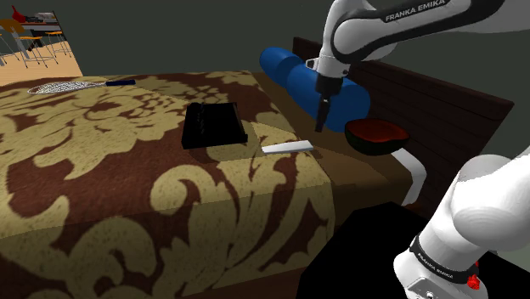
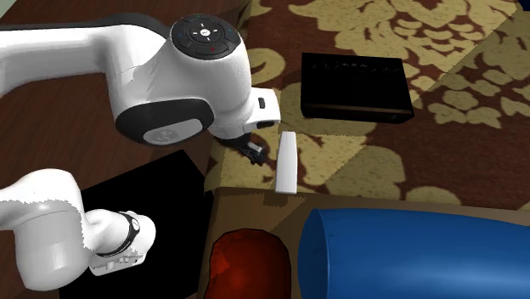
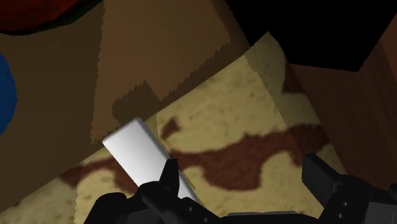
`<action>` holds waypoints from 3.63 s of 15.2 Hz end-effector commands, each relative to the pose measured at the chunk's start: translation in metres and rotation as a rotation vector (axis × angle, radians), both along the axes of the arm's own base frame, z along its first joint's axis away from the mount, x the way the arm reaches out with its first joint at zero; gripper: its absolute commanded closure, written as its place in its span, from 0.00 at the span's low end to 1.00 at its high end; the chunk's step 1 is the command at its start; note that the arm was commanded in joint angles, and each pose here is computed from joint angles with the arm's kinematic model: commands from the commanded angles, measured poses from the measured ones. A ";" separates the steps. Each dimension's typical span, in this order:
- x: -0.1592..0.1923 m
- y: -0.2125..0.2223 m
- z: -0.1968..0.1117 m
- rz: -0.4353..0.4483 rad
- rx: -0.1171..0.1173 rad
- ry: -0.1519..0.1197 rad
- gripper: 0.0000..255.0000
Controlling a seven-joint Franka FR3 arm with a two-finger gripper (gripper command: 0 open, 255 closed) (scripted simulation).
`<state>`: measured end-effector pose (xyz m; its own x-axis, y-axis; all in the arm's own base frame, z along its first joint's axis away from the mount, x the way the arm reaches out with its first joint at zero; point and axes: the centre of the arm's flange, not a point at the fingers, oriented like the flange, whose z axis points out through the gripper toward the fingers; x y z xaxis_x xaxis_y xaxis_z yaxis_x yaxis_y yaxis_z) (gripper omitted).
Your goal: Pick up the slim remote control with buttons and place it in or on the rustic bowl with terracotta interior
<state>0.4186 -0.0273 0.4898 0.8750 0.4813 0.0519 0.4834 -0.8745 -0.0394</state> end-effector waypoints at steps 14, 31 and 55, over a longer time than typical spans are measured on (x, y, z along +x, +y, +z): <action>0.144 -0.007 -0.122 0.521 -0.076 0.010 0.00; 0.144 -0.007 -0.162 0.521 -0.076 0.010 1.00; 0.144 -0.007 -0.078 0.521 -0.076 0.010 1.00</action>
